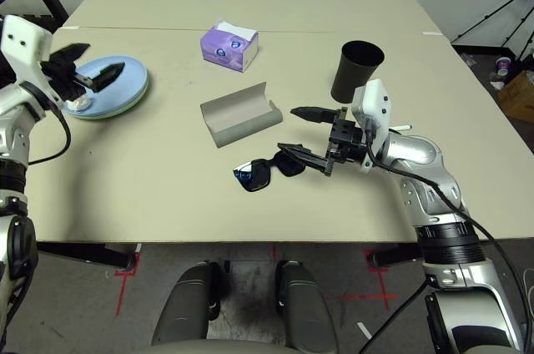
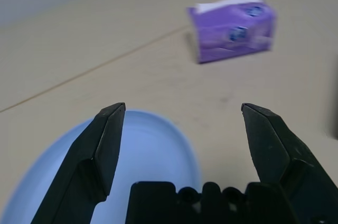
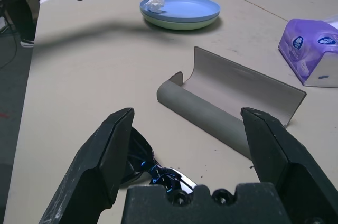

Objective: Organize and tidy the items on the table.

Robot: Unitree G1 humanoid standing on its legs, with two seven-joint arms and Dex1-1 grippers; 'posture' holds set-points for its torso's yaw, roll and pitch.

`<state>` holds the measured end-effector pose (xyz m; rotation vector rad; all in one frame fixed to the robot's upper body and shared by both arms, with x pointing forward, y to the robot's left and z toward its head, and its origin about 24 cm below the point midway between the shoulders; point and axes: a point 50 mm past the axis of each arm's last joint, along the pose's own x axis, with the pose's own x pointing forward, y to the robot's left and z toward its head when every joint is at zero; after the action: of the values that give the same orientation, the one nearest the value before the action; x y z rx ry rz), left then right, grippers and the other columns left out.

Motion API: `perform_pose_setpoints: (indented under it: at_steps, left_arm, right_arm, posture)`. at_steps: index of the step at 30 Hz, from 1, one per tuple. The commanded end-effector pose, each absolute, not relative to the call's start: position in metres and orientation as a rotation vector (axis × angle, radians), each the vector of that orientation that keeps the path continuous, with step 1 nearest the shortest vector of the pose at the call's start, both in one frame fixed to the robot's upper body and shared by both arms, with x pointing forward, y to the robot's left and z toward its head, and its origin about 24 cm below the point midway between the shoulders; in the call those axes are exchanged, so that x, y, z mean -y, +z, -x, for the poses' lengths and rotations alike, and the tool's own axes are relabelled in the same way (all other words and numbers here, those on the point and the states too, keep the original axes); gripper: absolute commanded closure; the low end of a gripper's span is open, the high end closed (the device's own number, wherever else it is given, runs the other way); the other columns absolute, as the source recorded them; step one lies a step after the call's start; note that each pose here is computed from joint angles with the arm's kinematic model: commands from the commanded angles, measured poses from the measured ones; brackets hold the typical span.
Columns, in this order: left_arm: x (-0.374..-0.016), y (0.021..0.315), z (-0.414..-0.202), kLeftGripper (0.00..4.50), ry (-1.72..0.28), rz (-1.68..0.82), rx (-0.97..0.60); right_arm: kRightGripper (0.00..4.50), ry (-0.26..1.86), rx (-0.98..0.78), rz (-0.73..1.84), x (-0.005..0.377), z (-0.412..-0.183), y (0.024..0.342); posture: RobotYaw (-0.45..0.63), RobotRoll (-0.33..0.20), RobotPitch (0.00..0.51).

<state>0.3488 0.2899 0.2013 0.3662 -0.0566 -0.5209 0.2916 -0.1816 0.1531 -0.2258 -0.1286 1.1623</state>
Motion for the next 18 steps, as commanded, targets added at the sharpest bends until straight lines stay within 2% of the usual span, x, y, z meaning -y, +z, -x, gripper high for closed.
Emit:
perform_pose_setpoints:
  at_steps: [1, 8, 18]
  left_arm:
    - [-0.266, 0.189, -0.341, 0.02, -0.717, -0.331, 0.006]
    - [-0.249, 0.184, -0.322, 0.02, -0.869, -0.276, 0.027]
    - [-0.251, 0.165, -0.302, 0.02, -1.113, -0.36, -0.131]
  right_arm:
    - [0.0, 1.171, 0.128, 0.258, 0.183, -0.296, 0.158]
    - [0.0, 1.184, 0.135, 0.281, 0.185, -0.301, 0.164]
    - [0.0, 1.229, 0.127, 0.321, 0.185, -0.307, 0.173]
  posture:
    - [0.02, 0.0, 0.137]
    - [0.03, 0.0, 0.139]
    - [0.02, 0.0, 0.161]
